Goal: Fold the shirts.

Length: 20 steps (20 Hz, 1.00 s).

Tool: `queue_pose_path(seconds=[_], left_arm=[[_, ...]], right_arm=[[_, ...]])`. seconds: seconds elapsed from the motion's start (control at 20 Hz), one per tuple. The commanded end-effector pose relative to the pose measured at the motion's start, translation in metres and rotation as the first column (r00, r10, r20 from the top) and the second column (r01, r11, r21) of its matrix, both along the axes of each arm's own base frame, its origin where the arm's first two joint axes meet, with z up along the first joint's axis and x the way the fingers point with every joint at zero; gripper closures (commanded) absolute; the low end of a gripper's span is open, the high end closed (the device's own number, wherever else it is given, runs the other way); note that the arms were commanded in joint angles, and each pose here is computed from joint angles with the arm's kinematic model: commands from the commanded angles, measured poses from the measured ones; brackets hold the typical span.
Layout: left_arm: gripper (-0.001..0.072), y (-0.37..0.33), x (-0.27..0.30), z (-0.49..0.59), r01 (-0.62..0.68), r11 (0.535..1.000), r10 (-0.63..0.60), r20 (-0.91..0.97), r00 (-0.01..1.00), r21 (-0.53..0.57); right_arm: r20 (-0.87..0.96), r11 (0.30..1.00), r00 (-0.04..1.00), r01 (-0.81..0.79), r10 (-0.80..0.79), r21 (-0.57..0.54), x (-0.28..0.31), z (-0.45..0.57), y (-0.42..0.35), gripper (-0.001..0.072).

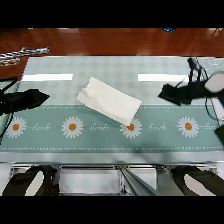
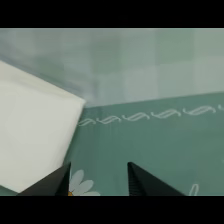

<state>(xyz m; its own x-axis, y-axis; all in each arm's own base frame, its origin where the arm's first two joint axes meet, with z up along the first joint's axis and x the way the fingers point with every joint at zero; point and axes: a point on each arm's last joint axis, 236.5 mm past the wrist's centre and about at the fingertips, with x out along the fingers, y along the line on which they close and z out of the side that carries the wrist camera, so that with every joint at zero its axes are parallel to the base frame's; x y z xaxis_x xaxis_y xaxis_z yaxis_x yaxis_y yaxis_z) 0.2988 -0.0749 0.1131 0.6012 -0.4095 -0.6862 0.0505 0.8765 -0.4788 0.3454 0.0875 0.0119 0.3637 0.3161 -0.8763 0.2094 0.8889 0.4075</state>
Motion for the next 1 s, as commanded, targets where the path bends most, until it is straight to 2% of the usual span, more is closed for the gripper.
queue_pose_path(seconds=[0.0, 0.3, 0.45, 0.75, 0.85, 0.9, 0.95], left_arm=[[0.0689, -0.008, -0.004, 0.002, 0.03, 1.0, -0.03, 0.0, 1.0, 0.0], [0.0689, -0.018, -0.007, 0.002, 0.062, 0.998, -0.062, 0.001, 0.998, 0.0], [0.0689, -0.018, -0.006, 0.0, 0.062, 0.998, -0.062, -0.005, 0.998, -0.001], [0.0689, -0.018, -0.006, 0.0, 0.055, 0.998, -0.055, -0.009, 0.998, -0.008], [0.0689, -0.018, -0.006, 0.0, 0.055, 0.998, -0.055, -0.009, 0.998, -0.008], [0.0689, -0.018, -0.006, 0.0, 0.055, 0.998, -0.055, -0.009, 0.998, -0.008], [0.0689, -0.018, -0.006, 0.0, 0.054, 0.999, -0.054, -0.009, 0.998, -0.008]], right_arm=[[-0.051, 0.959, 0.975, 0.221, -0.215, 0.178, -0.032, -0.063, 0.01, 0.0294], [-0.161, 0.882, 0.98, 0.178, -0.118, 0.436, -0.027, -0.093, 0.074, 0.0294], [-0.186, 0.896, 0.983, 0.084, -0.002, 0.436, -0.025, -0.106, 0.105, 0.0294], [-0.177, 0.89, 0.975, -0.04, 0.134, 0.453, -0.007, -0.109, 0.16, 0.0301], [-0.143, 0.879, 0.971, -0.106, 0.193, 0.465, 0.0, -0.098, 0.182, 0.0377], [-0.108, 0.873, 0.968, -0.152, 0.225, 0.463, 0.006, -0.088, 0.189, 0.0554], [-0.041, 0.865, 0.964, -0.215, 0.262, 0.453, 0.016, -0.073, 0.198, 0.0688]])
